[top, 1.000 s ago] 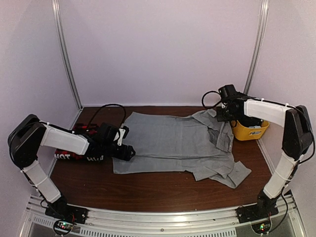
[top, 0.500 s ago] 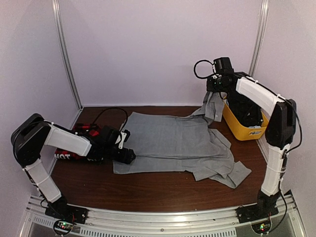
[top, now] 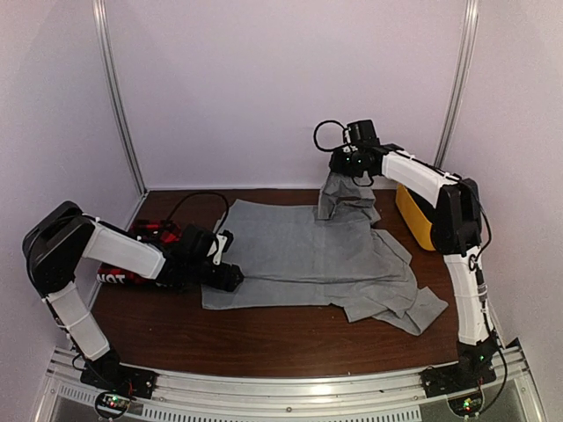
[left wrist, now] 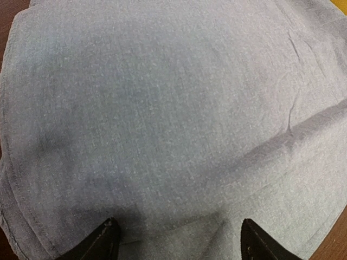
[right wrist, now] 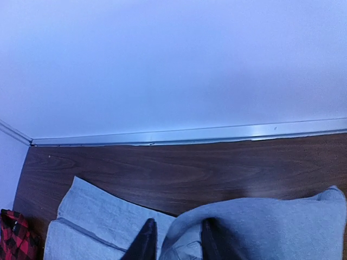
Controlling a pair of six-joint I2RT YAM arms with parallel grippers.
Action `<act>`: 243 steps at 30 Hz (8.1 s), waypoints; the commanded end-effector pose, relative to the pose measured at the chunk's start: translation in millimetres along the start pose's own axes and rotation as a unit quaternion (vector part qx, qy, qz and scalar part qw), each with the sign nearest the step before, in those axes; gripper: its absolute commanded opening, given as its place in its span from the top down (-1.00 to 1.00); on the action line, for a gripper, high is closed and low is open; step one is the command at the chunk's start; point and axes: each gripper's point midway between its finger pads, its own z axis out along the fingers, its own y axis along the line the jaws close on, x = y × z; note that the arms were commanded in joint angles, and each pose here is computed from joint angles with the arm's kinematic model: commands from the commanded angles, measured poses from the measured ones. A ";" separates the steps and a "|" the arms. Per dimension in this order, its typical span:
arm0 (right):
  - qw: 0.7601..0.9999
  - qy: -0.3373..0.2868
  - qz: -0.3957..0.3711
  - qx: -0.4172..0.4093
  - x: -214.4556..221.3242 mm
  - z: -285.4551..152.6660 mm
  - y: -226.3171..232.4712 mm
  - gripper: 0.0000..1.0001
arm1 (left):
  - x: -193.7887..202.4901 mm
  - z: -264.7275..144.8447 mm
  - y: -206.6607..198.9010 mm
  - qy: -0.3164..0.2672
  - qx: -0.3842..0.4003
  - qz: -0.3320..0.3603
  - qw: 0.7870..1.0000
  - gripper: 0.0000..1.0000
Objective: Fold and stack the long sleeve shirts
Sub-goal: Place the sleeve at the center of the board, then adjust the flattened shirt at the center of the board, then move the flattened shirt to the center of the board, then pick up the sleeve from the center of the board, then pick up the shirt from the center of the board.
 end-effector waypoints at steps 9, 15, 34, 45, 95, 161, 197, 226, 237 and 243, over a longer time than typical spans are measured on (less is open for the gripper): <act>0.998 0.032 -0.043 0.020 37.7 -57.6 -24.0 -0.98 | 7.1 6.6 -3.0 0.013 0.002 0.002 1.000 -0.56; 0.995 0.070 -0.035 0.054 94.5 -106.1 -77.8 -0.89 | 2.1 4.5 -5.8 0.009 0.007 0.004 1.000 -0.56; 0.987 0.131 0.083 -0.047 174.4 -72.1 -116.6 -0.86 | 0.0 3.3 -8.5 0.007 0.012 -0.005 1.000 -0.56; 0.987 0.121 0.105 0.008 180.7 -55.2 -151.7 -0.86 | 17.7 8.6 6.1 0.038 -0.024 -0.013 0.999 -0.56; 0.981 0.179 0.039 0.070 296.3 -259.7 -96.5 -0.93 | -13.2 -74.0 -71.8 -0.044 0.143 0.026 0.988 -0.64; 0.947 0.204 0.042 0.244 384.5 -352.5 -99.1 -0.62 | 27.0 -56.2 -107.0 0.062 0.190 0.006 0.980 -0.62; 0.931 0.164 0.149 0.289 396.1 -350.2 -125.1 0.91 | 19.8 -40.2 -148.1 0.115 0.279 0.022 0.953 -0.62; 0.991 0.016 0.059 0.119 227.2 -403.9 44.1 1.00 | -13.0 -58.3 -118.6 0.054 0.177 0.055 0.981 -0.63; 0.986 -0.110 0.049 0.113 150.6 -405.4 27.0 1.00 | -26.2 -55.5 -113.6 0.033 0.153 0.048 0.987 -0.63; 0.983 -0.131 0.012 0.128 102.9 -375.7 15.4 1.00 | -38.1 -52.3 -109.4 0.017 0.132 0.047 0.990 -0.64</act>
